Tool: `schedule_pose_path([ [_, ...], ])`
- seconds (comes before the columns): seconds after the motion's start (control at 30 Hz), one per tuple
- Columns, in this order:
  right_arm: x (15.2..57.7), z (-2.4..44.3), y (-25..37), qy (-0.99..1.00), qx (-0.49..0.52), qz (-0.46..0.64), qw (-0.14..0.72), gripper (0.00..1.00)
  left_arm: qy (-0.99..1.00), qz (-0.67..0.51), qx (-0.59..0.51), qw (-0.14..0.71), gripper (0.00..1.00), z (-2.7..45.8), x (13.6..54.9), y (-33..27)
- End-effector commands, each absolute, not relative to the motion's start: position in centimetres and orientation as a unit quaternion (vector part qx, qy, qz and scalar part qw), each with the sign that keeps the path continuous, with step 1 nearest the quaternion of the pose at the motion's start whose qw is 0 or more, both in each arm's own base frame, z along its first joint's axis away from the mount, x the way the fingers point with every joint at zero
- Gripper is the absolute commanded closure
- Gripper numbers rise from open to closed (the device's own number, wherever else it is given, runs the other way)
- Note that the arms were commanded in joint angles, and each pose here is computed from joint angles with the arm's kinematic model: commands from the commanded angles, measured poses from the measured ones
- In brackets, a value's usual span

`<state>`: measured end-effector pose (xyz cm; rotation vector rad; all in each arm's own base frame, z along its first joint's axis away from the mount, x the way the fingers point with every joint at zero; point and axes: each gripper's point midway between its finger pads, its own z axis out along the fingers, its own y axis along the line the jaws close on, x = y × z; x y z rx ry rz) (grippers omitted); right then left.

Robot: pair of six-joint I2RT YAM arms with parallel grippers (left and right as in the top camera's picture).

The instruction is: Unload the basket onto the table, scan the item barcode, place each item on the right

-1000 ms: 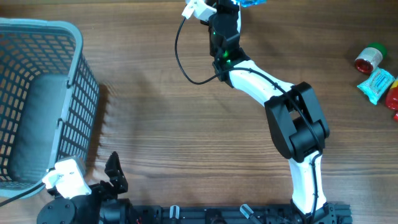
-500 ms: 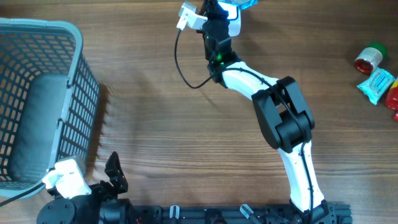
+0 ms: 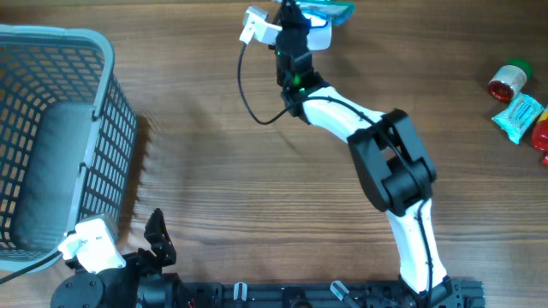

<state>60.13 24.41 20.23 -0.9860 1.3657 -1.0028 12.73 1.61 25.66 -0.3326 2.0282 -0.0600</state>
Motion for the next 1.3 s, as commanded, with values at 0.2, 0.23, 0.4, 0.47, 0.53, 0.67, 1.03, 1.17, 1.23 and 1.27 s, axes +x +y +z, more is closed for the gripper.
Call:
schedule_pose_path([
  [0.2,54.5,39.1,-3.8,0.691,-0.137,-0.479,0.524,0.95,0.843,-0.031,-0.137,0.519,0.0,25.8,12.7,1.4],
  [0.23,54.0,38.9,-8.0,0.699,-0.112,-0.498,0.501,0.95,0.843,-0.031,-0.137,0.519,0.0,25.8,12.7,1.4],
  [0.4,49.8,34.2,-24.0,0.757,-0.031,-0.525,0.388,0.95,0.843,-0.031,-0.137,0.519,0.0,25.8,12.7,1.4],
  [0.47,47.4,31.9,-29.2,0.776,0.011,-0.528,0.346,0.95,0.843,-0.031,-0.137,0.519,0.0,25.8,12.7,1.4],
  [0.53,44.8,28.7,-33.1,0.802,0.047,-0.516,0.298,0.96,0.843,-0.031,-0.137,0.519,0.0,25.8,12.7,1.4],
  [0.67,39.7,22.3,-38.9,0.834,0.149,-0.477,0.234,0.96,0.843,-0.031,-0.137,0.519,0.0,25.8,12.7,1.4],
  [1.03,40.3,19.0,-37.4,0.833,0.28,-0.377,0.292,0.21,0.843,-0.031,-0.137,0.519,0.0,25.8,12.7,1.4],
  [1.17,44.6,22.8,-30.8,0.841,0.252,-0.284,0.385,0.0,0.843,-0.031,-0.137,0.519,0.0,25.8,12.7,1.4],
  [1.23,47.0,25.5,-25.1,0.846,0.224,-0.203,0.44,0.0,0.843,-0.031,-0.137,0.519,0.0,25.8,12.7,1.4],
  [1.27,47.8,27.0,-21.9,0.848,0.202,-0.167,0.461,0.0,0.843,-0.031,-0.137,0.519,0.0,25.8,12.7,1.4],
])
